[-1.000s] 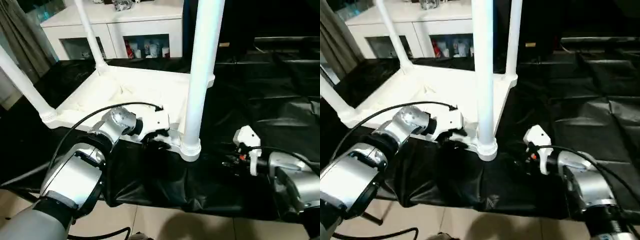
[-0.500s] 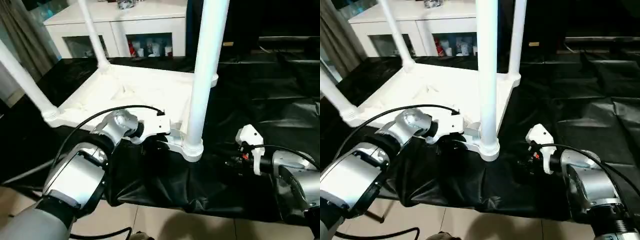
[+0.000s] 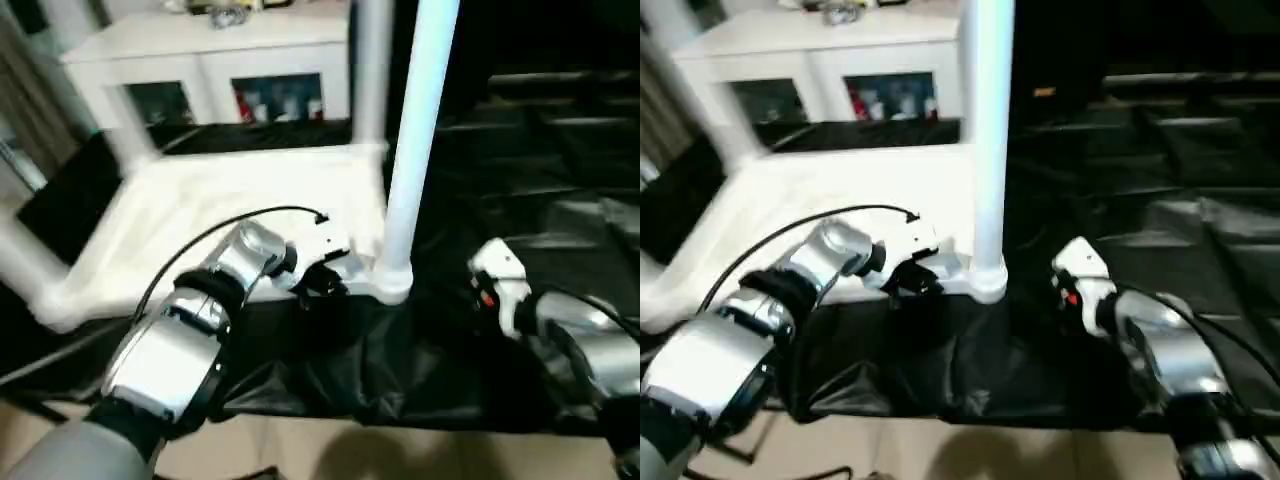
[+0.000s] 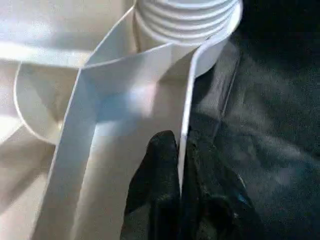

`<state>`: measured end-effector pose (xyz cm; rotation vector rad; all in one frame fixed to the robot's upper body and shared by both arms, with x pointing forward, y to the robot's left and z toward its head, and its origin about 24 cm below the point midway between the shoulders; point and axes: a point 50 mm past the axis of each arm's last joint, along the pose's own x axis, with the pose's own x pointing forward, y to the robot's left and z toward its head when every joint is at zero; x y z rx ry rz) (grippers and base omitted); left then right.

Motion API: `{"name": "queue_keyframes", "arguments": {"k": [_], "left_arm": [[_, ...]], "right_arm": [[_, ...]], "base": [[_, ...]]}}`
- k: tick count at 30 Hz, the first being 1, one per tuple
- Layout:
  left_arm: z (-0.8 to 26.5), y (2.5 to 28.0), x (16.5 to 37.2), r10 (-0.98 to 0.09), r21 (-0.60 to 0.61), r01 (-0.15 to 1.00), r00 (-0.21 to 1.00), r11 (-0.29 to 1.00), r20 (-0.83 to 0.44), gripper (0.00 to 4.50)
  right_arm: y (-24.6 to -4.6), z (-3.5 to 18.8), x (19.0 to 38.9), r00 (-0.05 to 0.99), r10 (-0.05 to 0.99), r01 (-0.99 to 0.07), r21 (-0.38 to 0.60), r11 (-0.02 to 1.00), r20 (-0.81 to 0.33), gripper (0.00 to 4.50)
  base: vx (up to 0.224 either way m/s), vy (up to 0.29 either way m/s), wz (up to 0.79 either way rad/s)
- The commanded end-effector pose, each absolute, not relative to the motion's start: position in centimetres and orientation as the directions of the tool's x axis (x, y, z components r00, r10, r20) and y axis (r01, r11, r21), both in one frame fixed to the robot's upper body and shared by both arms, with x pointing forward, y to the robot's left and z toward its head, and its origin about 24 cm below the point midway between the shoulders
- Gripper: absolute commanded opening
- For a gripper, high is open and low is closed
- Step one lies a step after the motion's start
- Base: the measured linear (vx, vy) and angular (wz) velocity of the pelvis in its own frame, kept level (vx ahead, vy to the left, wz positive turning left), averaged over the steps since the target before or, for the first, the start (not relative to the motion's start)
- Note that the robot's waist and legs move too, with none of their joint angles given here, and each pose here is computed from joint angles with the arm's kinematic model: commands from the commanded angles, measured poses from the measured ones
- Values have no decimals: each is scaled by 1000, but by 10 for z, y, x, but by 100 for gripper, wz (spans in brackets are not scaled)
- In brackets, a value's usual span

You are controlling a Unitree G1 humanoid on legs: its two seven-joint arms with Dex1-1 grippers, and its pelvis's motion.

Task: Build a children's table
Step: Move table base, then rotate leg to tighten

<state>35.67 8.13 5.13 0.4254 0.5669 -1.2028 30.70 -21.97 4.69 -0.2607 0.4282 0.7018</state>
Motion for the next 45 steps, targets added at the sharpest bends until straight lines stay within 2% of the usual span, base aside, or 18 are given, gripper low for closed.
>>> {"name": "queue_keyframes", "arguments": {"k": [1, 3, 5, 11, 13, 15, 17, 20, 23, 30, 36, 39, 43, 44, 45], "left_arm": [[33, 91, 347, -752, 15, 940, 281, 340, -597, 5], [28, 91, 341, -765, 52, 946, 291, 321, -574, 2], [24, 90, 330, -803, 94, 965, 255, 244, -539, 2], [15, 103, 318, -777, 143, 974, 225, 175, -587, 2], [16, 107, 316, -775, 150, 974, 225, 169, -590, 0], [18, 109, 315, -784, 153, 975, 218, 159, -581, 0], [23, 112, 313, -806, 148, 979, 199, 140, -558, 0], [24, 114, 312, -814, 131, 981, 190, 141, -548, 0], [26, 115, 309, -829, 91, 988, 156, 127, -537, 0], [29, 113, 307, -844, 62, 989, 144, 131, -516, 0], [30, 113, 306, -846, 55, 989, 144, 135, -514, 0], [29, 115, 305, -843, 51, 989, 143, 137, -519, 0], [29, 116, 306, -839, 52, 988, 153, 148, -522, 0], [29, 118, 306, -837, 53, 987, 159, 154, -524, 0], [30, 118, 306, -836, 54, 986, 163, 158, -524, 0]], "right_arm": [[-213, 52, 315, 713, 557, -652, -112, 750, -426, 315], [-209, 51, 317, 722, 555, -643, -106, 758, -413, 315], [-205, 48, 317, 709, 570, -658, -100, 746, -415, 315], [-194, 48, 313, 641, 666, -733, -45, 679, -381, 315], [-194, 48, 312, 635, 676, -739, -39, 673, -375, 342], [-192, 49, 310, 615, 697, -757, -26, 653, -369, 342], [-189, 53, 306, 566, 750, -800, -8, 600, -343, 378], [-186, 56, 302, 530, 782, -829, -5, 560, -328, 387], [-180, 55, 303, 524, 785, -840, -48, 540, -331, 423], [-158, 46, 308, 521, 794, -843, -46, 535, -314, 423], [-151, 43, 310, 504, 805, -853, -34, 521, -313, 423], [-150, 42, 310, 498, 810, -856, -24, 517, -310, 388], [-149, 41, 311, 489, 812, -860, -22, 510, -318, 377], [-148, 41, 311, 487, 814, -862, -20, 507, -316, 352], [-148, 41, 312, 486, 815, -862, -20, 507, -315, 346]], "base": [[0, 0, 0], [0, 0, 0], [0, 0, 0], [0, 0, 0], [0, 0, 0], [0, 0, 0], [0, 0, 0], [0, 0, 0], [0, 0, 0], [0, 0, 0], [0, 0, 0], [0, 0, 0], [0, 0, 0], [0, 0, 0], [0, 0, 0]]}}
